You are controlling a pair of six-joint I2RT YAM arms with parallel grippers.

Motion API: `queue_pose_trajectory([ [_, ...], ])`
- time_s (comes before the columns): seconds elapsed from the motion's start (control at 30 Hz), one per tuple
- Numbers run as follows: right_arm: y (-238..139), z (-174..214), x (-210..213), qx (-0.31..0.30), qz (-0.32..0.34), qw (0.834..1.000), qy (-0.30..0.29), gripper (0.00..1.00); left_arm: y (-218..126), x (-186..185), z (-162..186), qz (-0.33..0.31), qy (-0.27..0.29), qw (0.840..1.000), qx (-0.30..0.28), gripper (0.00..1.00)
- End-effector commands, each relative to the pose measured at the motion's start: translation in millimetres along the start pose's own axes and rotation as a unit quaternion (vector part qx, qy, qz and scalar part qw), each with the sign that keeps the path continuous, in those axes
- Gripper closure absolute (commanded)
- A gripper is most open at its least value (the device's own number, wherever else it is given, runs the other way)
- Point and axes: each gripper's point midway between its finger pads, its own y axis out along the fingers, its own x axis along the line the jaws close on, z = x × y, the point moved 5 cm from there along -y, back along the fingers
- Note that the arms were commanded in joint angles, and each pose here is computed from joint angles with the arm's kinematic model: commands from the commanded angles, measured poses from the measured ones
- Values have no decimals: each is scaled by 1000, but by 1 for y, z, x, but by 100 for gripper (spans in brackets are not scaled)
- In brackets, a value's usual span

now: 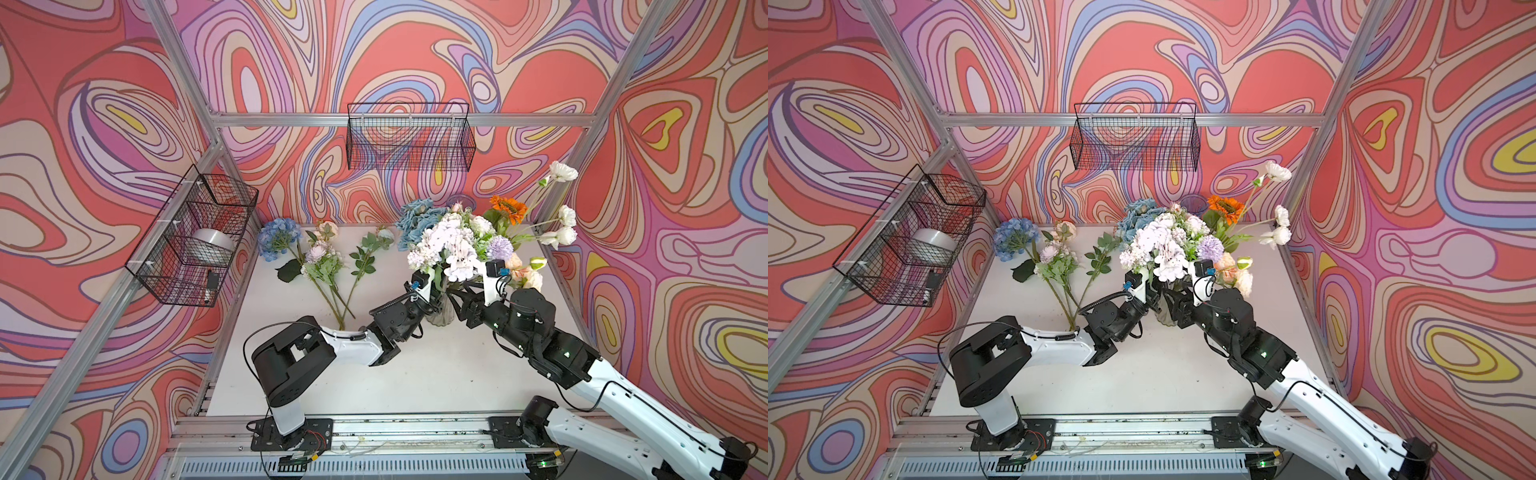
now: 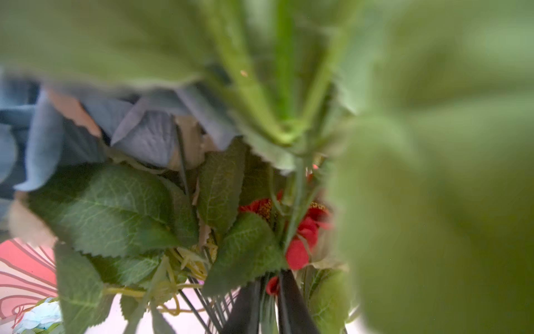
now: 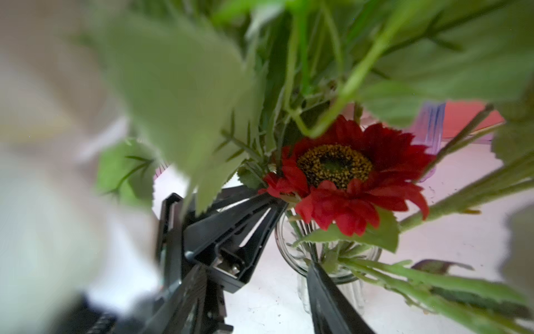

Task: Arrange the flowers into the vase
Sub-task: 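Open the left gripper and release the hydrangea stems in the vase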

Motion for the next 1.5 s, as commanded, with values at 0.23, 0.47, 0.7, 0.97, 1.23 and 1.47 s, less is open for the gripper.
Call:
queue_pose_trajectory([
  [0.23,12,-38,16,-77,-29,997,7,47,7,0,-8,-8,-9,1000,-24,92],
  [0.47,32,-47,10,-95,16,995,-21,56,-2,3,1,-11,0,1000,-9,90],
  [0.7,44,-55,8,-138,30,989,-47,61,-3,3,3,-10,3,1000,-5,90],
  [0.97,63,-45,16,-115,4,990,-86,99,-11,5,-2,-9,-6,1000,-7,72],
  [1.23,61,-44,25,-106,-30,989,-101,100,-62,21,-22,-15,-73,997,-1,26],
  [1.47,73,-40,32,-74,-39,988,-130,100,-91,32,-14,-34,-60,994,79,10],
])
